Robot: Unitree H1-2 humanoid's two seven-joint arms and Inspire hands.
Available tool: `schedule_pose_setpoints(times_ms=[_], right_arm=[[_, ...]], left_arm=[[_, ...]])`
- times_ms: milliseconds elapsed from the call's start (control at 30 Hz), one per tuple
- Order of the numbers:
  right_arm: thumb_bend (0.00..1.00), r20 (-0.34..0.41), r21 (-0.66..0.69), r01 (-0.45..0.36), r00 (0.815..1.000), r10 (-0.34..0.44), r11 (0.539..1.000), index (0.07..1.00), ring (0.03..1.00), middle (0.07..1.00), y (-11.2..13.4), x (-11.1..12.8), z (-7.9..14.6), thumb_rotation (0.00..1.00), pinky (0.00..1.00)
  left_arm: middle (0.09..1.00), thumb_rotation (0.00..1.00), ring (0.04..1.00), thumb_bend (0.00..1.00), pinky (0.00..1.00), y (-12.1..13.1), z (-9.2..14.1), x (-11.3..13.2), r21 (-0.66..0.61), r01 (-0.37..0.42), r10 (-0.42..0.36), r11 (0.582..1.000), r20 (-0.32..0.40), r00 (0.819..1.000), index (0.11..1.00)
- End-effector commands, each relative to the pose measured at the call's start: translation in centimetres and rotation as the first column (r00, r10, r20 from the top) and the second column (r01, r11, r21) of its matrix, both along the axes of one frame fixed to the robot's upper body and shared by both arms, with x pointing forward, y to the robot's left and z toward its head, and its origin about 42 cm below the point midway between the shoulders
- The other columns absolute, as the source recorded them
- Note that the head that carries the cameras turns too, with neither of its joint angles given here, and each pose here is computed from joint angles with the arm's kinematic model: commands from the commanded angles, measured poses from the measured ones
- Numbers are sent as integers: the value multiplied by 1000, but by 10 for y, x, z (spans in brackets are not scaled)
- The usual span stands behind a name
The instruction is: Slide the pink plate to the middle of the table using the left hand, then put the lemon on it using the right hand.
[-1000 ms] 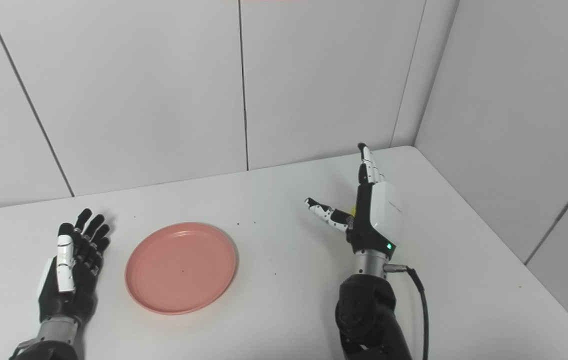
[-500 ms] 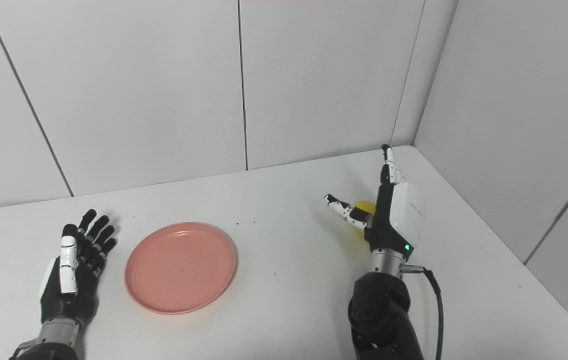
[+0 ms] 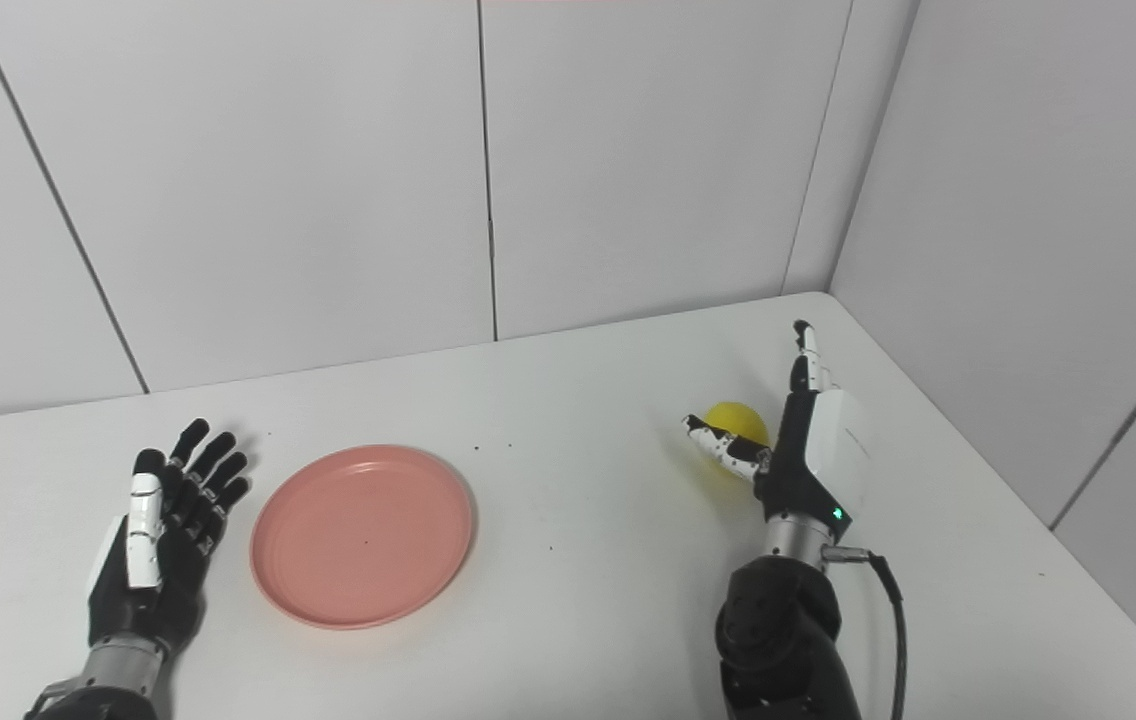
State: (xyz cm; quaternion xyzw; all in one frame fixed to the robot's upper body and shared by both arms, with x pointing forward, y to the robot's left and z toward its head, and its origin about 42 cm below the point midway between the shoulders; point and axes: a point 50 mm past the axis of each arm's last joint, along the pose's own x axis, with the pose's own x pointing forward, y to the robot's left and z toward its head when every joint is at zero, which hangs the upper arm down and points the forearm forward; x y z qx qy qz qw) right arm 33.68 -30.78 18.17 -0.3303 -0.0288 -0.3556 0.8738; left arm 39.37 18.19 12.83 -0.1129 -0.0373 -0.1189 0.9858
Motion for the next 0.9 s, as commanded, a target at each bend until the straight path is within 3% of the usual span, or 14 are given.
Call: schedule_pose_setpoints(times_ms=[0, 600, 867], right_arm=[[870, 33, -3, 16, 999, -15, 1000, 914, 877, 896, -7, 9, 13, 174, 763], [843, -57, 76, -56, 997, 61, 996, 879, 832, 865, 1, 32, -20, 126, 733], [765, -46, 93, -83, 995, 88, 992, 826, 739, 807, 8, 37, -29, 46, 620]], left_arm=[[924, 1000, 919, 597, 935, 1, -8, -5, -6, 9, -9, 1000, -32, 999, 930], [926, 1000, 924, 617, 946, 1, -6, -8, -3, 13, -13, 1000, -32, 999, 930], [929, 1000, 929, 616, 954, 1, -5, -8, 3, 14, -13, 1000, -32, 999, 935]])
